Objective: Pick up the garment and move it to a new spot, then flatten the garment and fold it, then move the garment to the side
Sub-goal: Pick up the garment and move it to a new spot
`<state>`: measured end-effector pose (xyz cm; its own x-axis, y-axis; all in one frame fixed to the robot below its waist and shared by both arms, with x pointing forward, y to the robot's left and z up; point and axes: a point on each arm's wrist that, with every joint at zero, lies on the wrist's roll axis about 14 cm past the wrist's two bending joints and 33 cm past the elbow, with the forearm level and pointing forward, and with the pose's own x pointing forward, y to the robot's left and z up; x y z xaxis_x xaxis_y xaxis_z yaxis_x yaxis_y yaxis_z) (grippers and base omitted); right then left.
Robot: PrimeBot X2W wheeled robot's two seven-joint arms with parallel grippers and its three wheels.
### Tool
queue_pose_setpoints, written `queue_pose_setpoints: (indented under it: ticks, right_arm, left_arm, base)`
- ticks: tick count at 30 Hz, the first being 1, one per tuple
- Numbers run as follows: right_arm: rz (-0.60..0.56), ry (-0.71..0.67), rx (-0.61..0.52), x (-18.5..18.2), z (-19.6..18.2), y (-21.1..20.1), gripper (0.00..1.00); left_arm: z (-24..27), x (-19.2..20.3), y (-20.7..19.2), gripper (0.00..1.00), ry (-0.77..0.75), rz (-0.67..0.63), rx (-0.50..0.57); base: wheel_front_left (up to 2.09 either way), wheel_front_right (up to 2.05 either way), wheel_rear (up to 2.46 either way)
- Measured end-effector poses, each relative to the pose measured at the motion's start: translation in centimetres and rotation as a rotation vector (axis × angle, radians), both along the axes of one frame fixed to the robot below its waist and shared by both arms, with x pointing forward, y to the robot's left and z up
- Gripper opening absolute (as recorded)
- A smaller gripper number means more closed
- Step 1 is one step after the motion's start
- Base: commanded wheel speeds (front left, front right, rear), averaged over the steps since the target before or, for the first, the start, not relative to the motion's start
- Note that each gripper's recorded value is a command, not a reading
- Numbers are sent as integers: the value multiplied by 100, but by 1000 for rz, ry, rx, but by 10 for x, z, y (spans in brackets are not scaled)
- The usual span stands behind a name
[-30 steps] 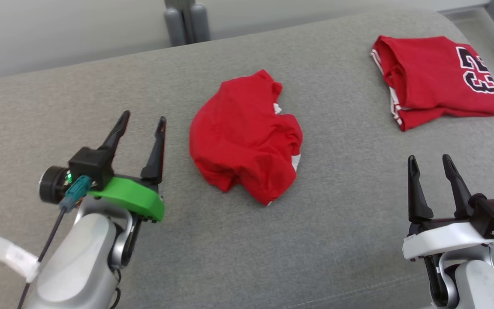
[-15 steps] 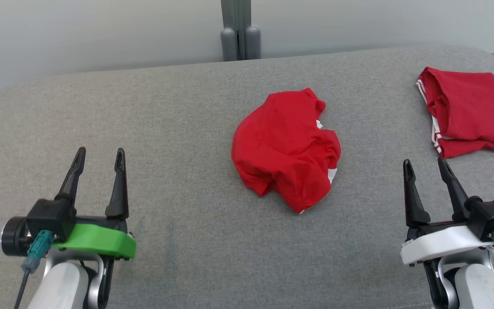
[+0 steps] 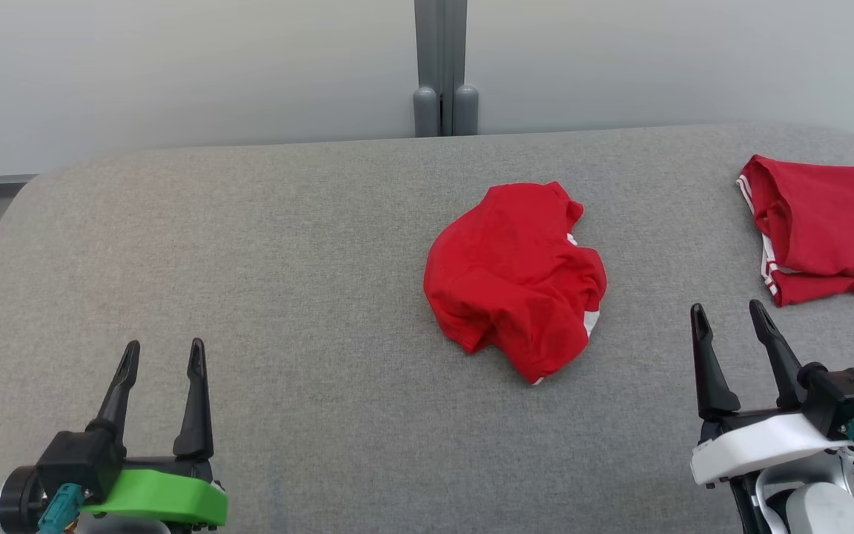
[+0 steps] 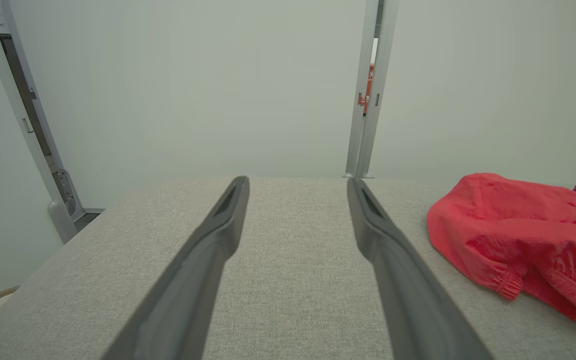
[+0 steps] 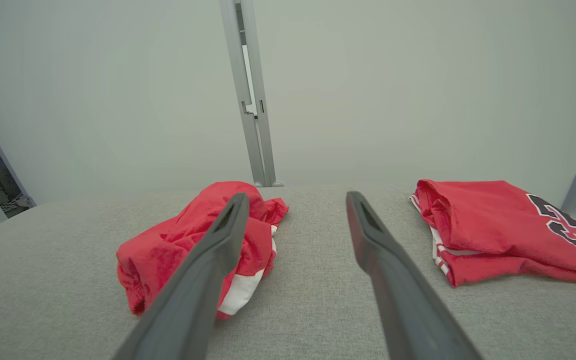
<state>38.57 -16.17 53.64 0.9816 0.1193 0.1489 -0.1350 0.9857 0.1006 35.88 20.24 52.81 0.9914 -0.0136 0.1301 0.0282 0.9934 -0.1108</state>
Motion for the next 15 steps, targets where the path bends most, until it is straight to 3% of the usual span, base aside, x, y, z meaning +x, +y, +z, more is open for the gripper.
queue_pose_setpoints:
  ticks: [15]
  right_arm:
    - [37, 53, -4, -12, -15, 11, 100]
  left_arm:
    - [-12, -17, 5, 100, 23, 30, -32]
  base:
    - [0, 0, 0]
